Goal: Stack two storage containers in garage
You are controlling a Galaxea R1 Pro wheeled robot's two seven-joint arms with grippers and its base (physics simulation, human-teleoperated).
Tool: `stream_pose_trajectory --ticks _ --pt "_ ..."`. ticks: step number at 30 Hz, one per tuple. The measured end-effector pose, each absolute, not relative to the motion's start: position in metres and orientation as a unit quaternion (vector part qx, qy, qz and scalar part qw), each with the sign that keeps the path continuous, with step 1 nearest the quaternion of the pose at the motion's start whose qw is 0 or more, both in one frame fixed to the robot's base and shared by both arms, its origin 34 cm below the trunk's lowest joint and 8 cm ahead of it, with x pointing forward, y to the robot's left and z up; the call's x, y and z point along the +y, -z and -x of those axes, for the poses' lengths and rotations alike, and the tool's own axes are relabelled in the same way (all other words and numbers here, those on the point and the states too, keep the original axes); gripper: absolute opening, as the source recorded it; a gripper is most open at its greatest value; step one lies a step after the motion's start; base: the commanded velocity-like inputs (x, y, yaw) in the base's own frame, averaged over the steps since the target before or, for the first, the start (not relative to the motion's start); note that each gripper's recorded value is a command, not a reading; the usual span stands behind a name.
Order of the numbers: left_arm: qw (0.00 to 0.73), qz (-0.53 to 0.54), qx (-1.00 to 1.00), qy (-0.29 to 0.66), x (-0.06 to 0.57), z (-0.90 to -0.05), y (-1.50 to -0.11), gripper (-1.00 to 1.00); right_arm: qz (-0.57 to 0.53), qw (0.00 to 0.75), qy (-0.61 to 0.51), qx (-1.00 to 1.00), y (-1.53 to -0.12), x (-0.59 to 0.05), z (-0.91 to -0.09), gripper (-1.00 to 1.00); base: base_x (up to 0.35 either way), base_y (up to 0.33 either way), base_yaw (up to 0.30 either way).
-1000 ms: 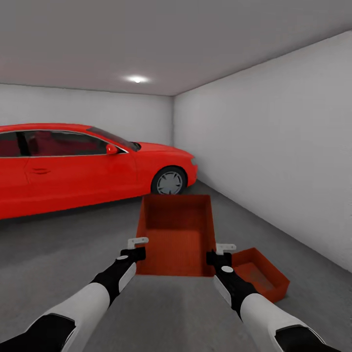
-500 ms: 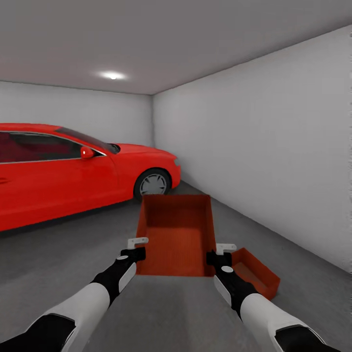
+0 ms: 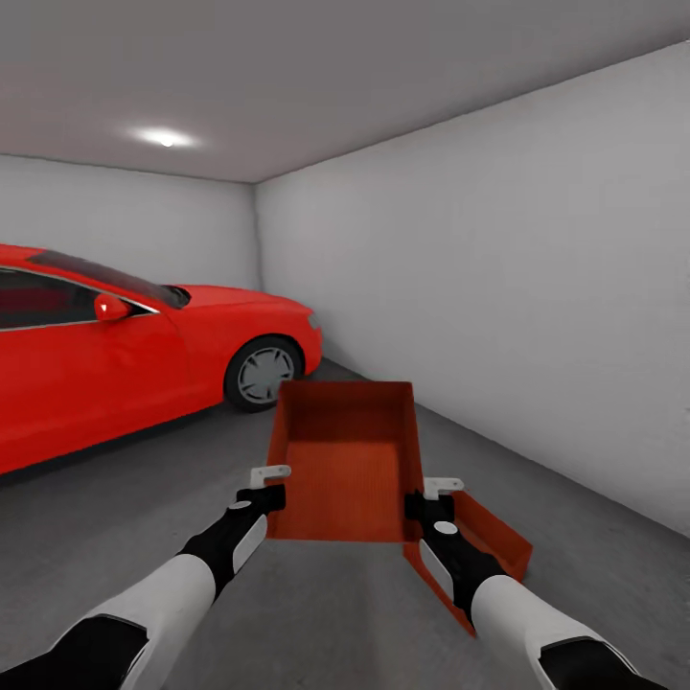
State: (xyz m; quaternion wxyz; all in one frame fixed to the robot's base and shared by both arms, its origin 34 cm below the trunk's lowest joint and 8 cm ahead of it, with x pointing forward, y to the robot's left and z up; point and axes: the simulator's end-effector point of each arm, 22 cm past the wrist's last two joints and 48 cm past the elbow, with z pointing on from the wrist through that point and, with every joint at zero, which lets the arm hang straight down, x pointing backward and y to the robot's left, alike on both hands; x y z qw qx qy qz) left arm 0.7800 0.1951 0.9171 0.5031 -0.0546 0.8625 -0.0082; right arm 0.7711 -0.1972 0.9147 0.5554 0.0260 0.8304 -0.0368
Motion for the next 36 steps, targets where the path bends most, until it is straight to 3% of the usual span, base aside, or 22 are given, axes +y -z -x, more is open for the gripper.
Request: stream_pose_trajectory --ticks 36 --pt "0.503 0.054 0.863 0.008 0.1949 -0.7803 -0.9178 -1.0 -0.027 0.555 0.036 0.831 -0.9145 -0.1974 -0.7711 -1.0 0.299 0.221 -0.27"
